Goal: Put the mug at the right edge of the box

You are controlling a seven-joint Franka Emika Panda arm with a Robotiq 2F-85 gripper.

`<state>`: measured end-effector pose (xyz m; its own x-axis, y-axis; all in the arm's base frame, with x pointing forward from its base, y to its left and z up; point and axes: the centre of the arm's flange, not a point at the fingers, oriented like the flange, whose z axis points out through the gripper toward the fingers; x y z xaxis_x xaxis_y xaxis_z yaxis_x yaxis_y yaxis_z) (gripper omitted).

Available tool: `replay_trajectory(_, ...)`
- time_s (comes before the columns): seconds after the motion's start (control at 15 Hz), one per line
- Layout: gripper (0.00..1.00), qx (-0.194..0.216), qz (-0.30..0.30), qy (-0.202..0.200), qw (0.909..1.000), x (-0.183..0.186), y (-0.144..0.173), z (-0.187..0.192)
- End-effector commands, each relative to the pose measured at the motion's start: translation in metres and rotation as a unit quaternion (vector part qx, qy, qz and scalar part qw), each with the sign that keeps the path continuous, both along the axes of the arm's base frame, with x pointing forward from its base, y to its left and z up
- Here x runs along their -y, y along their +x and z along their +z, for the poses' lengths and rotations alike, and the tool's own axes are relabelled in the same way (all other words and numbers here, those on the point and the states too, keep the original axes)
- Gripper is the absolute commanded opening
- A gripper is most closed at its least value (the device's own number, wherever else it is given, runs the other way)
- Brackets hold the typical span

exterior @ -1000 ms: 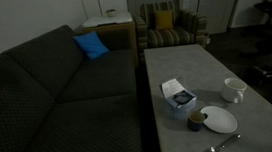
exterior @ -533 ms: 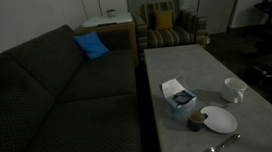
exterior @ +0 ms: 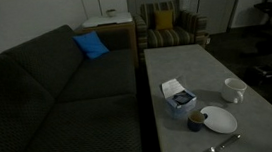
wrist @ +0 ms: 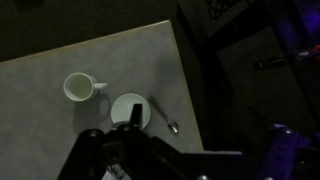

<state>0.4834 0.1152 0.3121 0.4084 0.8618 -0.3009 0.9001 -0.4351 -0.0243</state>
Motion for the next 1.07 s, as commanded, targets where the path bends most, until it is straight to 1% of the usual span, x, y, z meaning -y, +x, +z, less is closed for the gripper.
replay_trajectory(0.0, 1.0, -0.076, 0.064, 0.0, 0.9951, -0.023, 0.055, -0.054)
replay_trajectory(0.07, 1.0, -0.097, 0.077, -0.005, 0.9923, -0.03, 0.065, -0.075)
replay_trajectory(0.2, 1.0, -0.139, 0.105, 0.002, 0.9847, -0.038, 0.083, -0.11)
replay_trajectory(0.27, 1.0, -0.098, 0.08, 0.003, 0.992, -0.03, 0.042, -0.084)
replay_trajectory(0.4, 1.0, -0.123, 0.093, 0.008, 0.988, -0.036, 0.056, -0.114)
replay_trajectory(0.47, 1.0, -0.129, 0.094, 0.009, 0.9871, -0.037, 0.06, -0.122)
replay_trajectory(0.6, 1.0, -0.133, 0.095, 0.008, 0.9866, -0.036, 0.064, -0.123)
replay_trajectory(0.67, 1.0, -0.088, 0.094, 0.001, 0.9917, -0.04, 0.06, -0.119)
replay_trajectory(0.73, 1.0, -0.065, 0.064, 0.045, 0.9948, -0.048, 0.059, -0.114)
replay_trajectory(0.8, 1.0, -0.036, 0.075, 0.053, 0.9951, -0.055, 0.058, -0.116)
replay_trajectory(0.87, 1.0, -0.013, 0.063, 0.07, 0.9955, -0.061, 0.063, -0.118)
replay_trajectory(1.0, 1.0, 0.044, 0.065, 0.097, 0.9922, -0.065, 0.074, -0.129)
